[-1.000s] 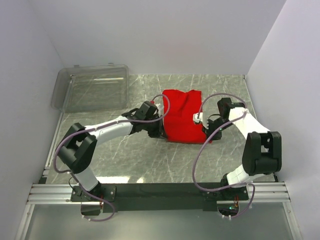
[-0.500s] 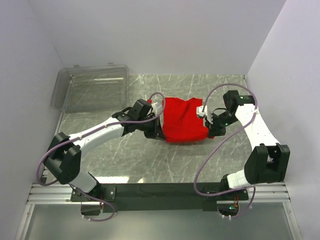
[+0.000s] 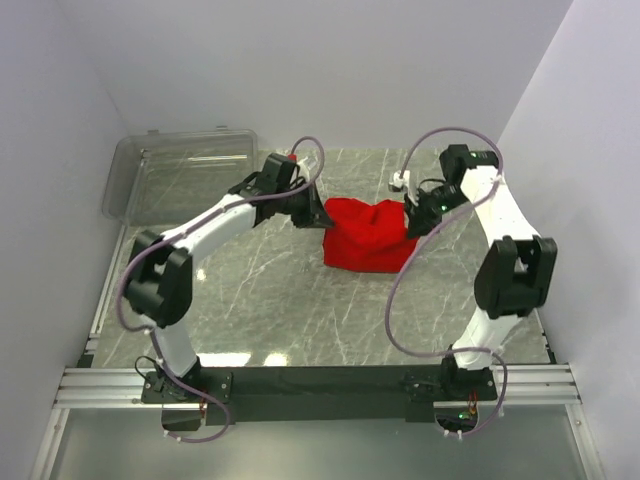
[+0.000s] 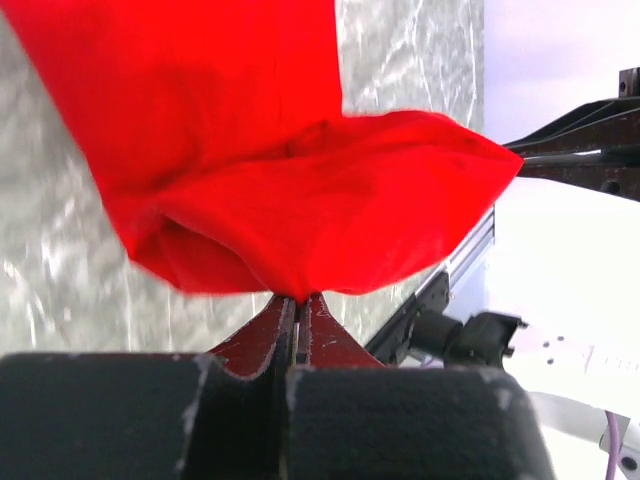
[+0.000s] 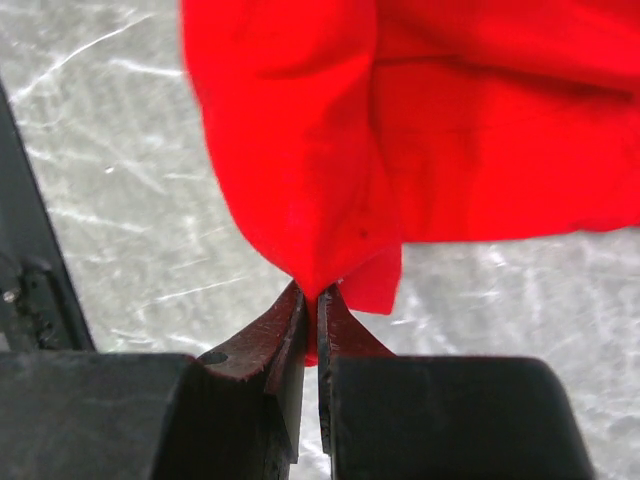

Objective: Fold and stack the t-shirts
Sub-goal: Fold the tshirt

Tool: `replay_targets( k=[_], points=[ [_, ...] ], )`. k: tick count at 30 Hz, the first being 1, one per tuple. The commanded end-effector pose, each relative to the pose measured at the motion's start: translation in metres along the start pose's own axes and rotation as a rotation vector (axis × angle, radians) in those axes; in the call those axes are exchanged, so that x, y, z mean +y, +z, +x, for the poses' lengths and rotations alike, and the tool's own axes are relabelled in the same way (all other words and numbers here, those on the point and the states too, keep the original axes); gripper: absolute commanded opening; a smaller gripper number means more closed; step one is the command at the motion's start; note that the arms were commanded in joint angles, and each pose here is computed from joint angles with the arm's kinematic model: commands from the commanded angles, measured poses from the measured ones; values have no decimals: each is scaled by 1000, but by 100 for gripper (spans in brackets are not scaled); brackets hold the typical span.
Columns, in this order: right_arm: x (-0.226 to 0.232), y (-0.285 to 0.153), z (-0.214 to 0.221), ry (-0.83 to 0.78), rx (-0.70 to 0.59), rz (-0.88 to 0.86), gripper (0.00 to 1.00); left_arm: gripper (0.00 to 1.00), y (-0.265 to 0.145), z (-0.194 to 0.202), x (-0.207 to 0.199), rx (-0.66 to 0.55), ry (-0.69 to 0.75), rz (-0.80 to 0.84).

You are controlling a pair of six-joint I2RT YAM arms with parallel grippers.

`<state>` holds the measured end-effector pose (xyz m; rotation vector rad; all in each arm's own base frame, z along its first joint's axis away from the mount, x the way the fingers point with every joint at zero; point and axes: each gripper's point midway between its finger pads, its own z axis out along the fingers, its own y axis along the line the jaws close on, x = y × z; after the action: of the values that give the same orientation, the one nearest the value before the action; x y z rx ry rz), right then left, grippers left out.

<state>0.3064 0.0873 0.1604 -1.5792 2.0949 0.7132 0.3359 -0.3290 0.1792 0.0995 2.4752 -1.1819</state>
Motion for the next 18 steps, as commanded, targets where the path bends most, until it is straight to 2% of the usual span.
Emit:
replay_targets(
  k=[1,18],
  points=[
    [-19,-3,-17,26,-47,-4,6,1,14,-23,-17,-8,57,73],
    [-94,17,-17,128,-37,32,7,1,44,-89,28,-125,7,-39]
  ],
)
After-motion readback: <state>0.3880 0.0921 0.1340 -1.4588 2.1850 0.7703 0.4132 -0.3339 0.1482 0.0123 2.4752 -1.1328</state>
